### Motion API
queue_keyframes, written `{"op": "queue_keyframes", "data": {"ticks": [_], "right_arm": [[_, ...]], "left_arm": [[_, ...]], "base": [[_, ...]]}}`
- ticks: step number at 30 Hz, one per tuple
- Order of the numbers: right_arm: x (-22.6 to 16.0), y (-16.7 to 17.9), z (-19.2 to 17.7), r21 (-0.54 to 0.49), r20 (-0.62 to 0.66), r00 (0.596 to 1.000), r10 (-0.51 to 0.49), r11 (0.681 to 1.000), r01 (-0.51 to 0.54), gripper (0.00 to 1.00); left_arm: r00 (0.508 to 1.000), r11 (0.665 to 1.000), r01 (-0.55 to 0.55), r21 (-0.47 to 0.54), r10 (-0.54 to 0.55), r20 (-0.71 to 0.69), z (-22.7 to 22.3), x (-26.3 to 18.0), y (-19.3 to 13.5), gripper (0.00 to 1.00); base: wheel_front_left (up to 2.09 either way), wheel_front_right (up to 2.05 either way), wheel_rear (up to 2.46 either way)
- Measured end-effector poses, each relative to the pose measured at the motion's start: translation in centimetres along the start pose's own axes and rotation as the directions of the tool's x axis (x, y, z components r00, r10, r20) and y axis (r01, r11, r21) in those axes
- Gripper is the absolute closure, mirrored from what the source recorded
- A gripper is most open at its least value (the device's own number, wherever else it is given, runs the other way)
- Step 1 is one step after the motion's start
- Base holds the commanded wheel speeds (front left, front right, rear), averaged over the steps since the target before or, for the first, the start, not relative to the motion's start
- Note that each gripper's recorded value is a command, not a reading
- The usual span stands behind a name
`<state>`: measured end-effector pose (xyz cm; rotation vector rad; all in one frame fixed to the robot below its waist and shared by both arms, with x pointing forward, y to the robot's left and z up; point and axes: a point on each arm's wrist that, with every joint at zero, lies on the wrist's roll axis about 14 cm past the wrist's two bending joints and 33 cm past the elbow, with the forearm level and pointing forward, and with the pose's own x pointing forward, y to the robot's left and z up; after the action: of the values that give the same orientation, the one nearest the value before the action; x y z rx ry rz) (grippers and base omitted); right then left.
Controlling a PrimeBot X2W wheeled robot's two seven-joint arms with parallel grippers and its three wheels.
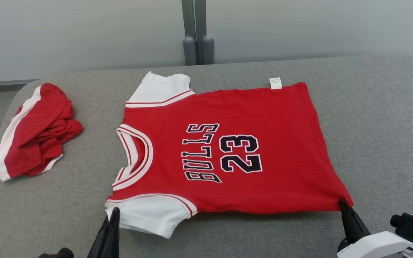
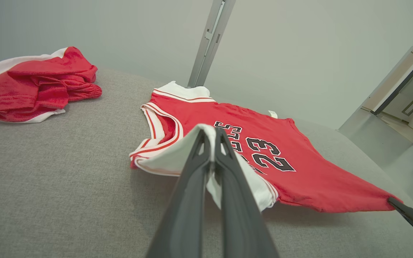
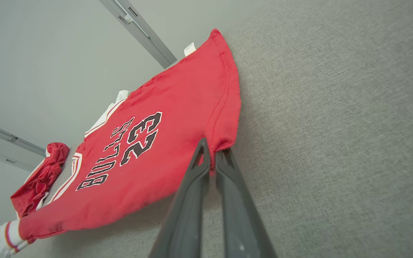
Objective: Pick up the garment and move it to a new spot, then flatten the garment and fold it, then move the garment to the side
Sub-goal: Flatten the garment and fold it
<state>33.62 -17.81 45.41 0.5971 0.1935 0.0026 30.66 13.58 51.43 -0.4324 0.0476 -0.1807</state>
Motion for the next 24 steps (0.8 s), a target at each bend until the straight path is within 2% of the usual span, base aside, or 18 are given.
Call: {"op": "queue_keyframes", "data": {"ticks": [8,15,24], "right_arm": [[-0.5,-1.9,-3.2,0.018,-0.075,0.995,-0.063,0.998,0.064,1.0],[0.1,-2.0,-4.0,0.03,-0.085,0.994,-0.069,0.997,0.071,1.0],[2.0,-1.3,-3.0,0.171,-0.034,0.998,-0.062,0.983,0.067,1.0]], "left_arm": [[0.994,0.997,-0.076,-0.025,0.074,-0.075,-3.1,-0.8,2.3,1.0],[0.992,0.996,-0.086,-0.035,0.082,-0.094,-4.1,-0.2,2.9,1.0],[0.999,1.0,-0.019,-0.02,0.018,-0.045,-2.7,4.0,1.9,1.0]], "base": [[0.0,0.0,0.0],[0.0,0.0,0.0],[0.0,0.0,0.0]]}}
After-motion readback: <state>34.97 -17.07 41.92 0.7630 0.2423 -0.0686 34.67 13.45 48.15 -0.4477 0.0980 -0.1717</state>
